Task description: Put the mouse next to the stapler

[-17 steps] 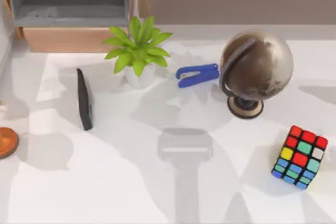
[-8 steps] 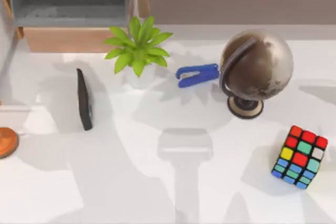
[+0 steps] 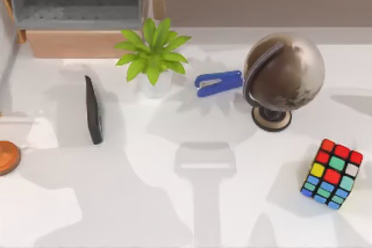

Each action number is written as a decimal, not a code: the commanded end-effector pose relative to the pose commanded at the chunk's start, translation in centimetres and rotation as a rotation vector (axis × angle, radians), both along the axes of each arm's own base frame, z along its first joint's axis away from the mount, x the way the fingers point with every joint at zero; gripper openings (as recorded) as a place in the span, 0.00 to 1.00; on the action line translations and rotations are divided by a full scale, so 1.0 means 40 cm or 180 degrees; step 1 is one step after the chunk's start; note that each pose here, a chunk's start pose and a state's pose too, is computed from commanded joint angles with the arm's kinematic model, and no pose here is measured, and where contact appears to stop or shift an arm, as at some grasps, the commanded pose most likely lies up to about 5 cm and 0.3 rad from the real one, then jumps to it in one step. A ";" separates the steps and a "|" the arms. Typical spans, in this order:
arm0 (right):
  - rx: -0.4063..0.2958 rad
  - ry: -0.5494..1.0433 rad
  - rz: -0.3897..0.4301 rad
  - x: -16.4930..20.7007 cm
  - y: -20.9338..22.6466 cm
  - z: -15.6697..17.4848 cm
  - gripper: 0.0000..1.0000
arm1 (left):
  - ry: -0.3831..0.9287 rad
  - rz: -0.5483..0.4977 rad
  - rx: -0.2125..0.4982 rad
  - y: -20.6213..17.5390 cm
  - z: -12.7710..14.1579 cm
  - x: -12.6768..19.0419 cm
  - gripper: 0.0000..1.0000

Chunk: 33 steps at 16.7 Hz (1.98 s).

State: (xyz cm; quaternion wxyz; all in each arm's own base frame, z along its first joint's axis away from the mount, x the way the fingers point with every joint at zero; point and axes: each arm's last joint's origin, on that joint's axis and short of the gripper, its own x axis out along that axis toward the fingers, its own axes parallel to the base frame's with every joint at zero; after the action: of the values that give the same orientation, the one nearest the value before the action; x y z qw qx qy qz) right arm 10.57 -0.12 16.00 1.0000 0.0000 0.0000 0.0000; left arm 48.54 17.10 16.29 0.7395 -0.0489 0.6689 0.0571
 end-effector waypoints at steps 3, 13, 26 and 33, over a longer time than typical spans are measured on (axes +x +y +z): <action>0.0000 0.0000 0.0000 0.000 0.000 0.000 1.00 | -0.0006 -0.0003 0.0003 0.002 -0.004 -0.001 1.00; 0.0000 0.0000 0.0000 0.000 0.000 0.000 1.00 | -0.0013 -0.0008 0.0001 0.006 -0.051 0.001 1.00; 0.0000 0.0000 0.0000 0.000 0.000 0.000 1.00 | -0.0007 -0.0011 0.0000 -0.002 -0.072 0.009 0.62; 0.0000 0.0000 0.0000 0.000 0.000 0.000 1.00 | -0.0007 -0.0011 0.0000 -0.002 -0.072 0.009 0.10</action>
State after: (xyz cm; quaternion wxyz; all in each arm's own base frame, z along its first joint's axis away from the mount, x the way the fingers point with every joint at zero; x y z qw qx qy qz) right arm 10.57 -0.12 16.00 1.0000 0.0000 0.0000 0.0000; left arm 48.89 17.03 13.43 0.7404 -0.0478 0.6682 0.0558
